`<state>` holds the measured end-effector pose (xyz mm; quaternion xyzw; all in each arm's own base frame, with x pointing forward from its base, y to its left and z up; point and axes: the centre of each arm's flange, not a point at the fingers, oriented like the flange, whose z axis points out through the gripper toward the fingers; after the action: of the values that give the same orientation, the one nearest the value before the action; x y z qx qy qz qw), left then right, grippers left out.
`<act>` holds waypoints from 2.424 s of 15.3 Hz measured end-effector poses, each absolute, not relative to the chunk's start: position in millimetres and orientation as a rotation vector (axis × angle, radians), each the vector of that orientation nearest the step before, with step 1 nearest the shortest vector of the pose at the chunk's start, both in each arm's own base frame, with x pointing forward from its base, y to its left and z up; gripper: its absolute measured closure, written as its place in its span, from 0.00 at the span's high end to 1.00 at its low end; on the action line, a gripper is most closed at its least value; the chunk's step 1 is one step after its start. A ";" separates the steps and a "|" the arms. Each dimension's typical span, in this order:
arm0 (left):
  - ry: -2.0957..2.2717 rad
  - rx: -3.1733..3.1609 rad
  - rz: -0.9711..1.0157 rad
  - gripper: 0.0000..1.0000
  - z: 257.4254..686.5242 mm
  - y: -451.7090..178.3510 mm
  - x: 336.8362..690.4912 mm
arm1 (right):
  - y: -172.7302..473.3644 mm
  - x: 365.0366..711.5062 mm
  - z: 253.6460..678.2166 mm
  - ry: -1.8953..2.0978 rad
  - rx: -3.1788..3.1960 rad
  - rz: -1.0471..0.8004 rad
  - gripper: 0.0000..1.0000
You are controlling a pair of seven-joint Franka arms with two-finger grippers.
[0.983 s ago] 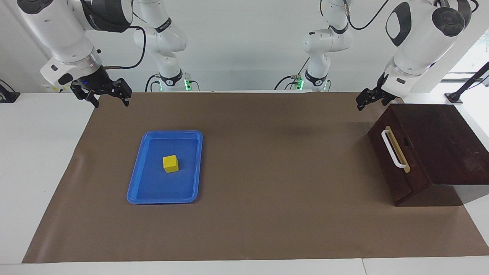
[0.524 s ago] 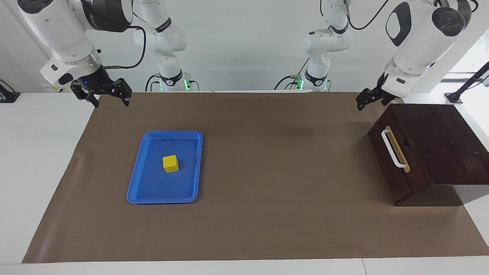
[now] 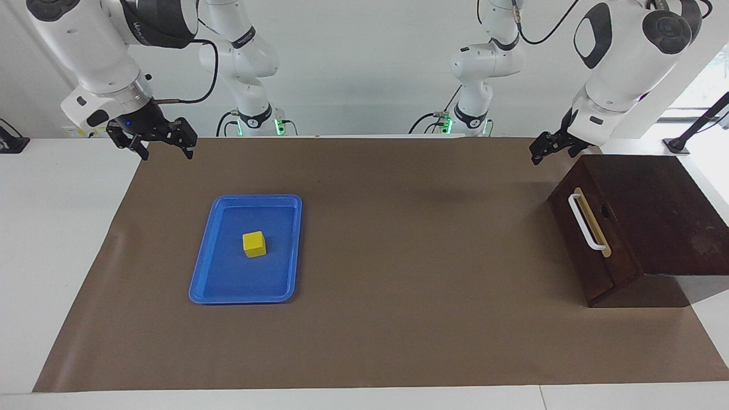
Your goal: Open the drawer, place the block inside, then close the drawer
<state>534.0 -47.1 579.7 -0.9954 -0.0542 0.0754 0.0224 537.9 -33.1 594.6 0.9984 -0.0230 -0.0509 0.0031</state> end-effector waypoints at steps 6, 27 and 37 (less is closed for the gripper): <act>-0.151 -3.096 0.141 1.00 585.9 -53.0 537.2 | -30.2 548.8 527.9 -0.781 3.147 -0.421 1.00; 0.377 -2.672 -0.134 1.00 399.5 -22.1 592.3 | -59.0 618.6 284.4 -2.008 2.670 -1.216 1.00; 0.393 -2.700 -0.225 1.00 374.8 -124.9 574.6 | -55.5 637.3 275.4 -2.059 2.694 -1.186 1.00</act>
<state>574.6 -124.9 374.8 -0.9662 0.1405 -0.0806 0.2006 637.3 -55.5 275.4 0.7311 -0.5587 -0.3218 -0.2232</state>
